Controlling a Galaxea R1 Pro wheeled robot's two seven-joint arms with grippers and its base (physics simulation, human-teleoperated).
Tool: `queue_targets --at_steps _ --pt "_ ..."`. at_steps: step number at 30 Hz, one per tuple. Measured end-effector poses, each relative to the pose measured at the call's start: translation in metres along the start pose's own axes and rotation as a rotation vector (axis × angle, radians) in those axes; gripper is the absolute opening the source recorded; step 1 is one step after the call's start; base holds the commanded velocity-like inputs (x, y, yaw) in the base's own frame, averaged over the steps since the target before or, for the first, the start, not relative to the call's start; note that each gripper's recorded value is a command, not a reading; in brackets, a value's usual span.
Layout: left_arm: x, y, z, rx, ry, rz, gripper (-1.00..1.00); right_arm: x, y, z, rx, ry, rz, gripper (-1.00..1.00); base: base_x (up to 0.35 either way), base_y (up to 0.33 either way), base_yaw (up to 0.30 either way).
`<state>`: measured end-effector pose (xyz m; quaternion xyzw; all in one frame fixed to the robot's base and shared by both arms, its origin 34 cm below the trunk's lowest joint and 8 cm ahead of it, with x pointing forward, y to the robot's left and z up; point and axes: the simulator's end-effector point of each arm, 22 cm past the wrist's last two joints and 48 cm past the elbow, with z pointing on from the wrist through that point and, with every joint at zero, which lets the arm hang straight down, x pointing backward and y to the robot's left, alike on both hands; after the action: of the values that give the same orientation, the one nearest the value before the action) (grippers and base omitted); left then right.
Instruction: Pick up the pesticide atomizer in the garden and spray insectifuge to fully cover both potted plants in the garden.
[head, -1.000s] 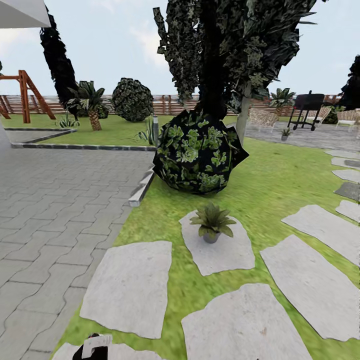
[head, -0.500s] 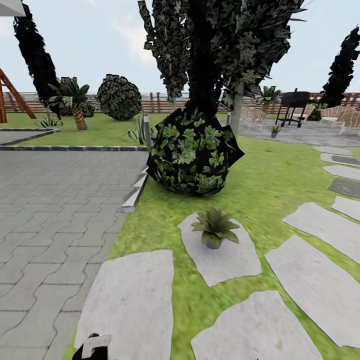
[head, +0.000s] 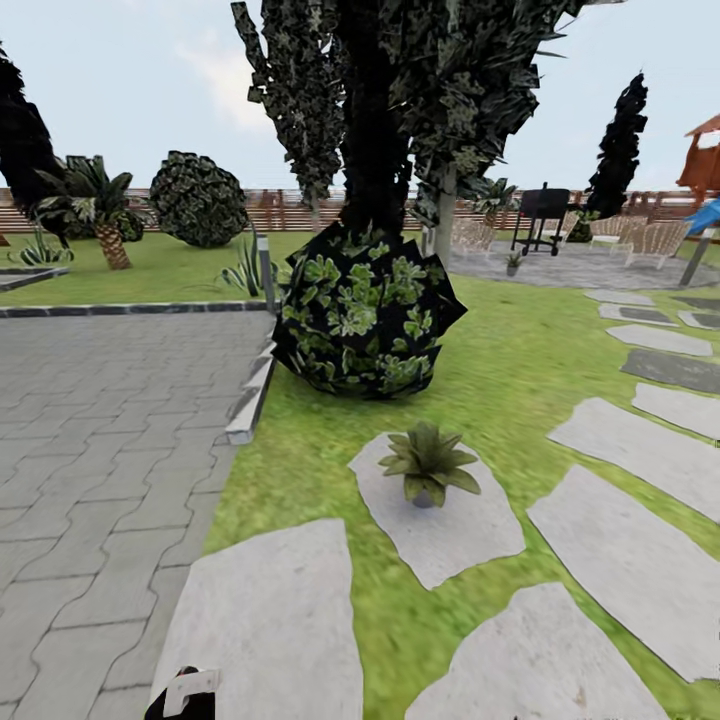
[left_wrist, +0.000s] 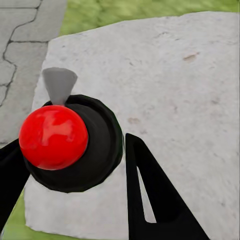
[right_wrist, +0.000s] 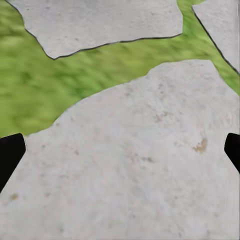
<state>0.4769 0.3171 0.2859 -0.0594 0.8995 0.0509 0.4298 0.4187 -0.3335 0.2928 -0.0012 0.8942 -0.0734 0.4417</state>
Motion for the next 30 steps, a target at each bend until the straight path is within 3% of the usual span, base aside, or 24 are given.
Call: queue_targets --at_steps 30 --pt "-0.0052 -0.0012 -0.0003 0.002 -0.011 -0.002 -1.0 -0.0039 -0.0002 0.0 0.0 -0.009 0.001 1.0 0.192 0.298 -0.261"
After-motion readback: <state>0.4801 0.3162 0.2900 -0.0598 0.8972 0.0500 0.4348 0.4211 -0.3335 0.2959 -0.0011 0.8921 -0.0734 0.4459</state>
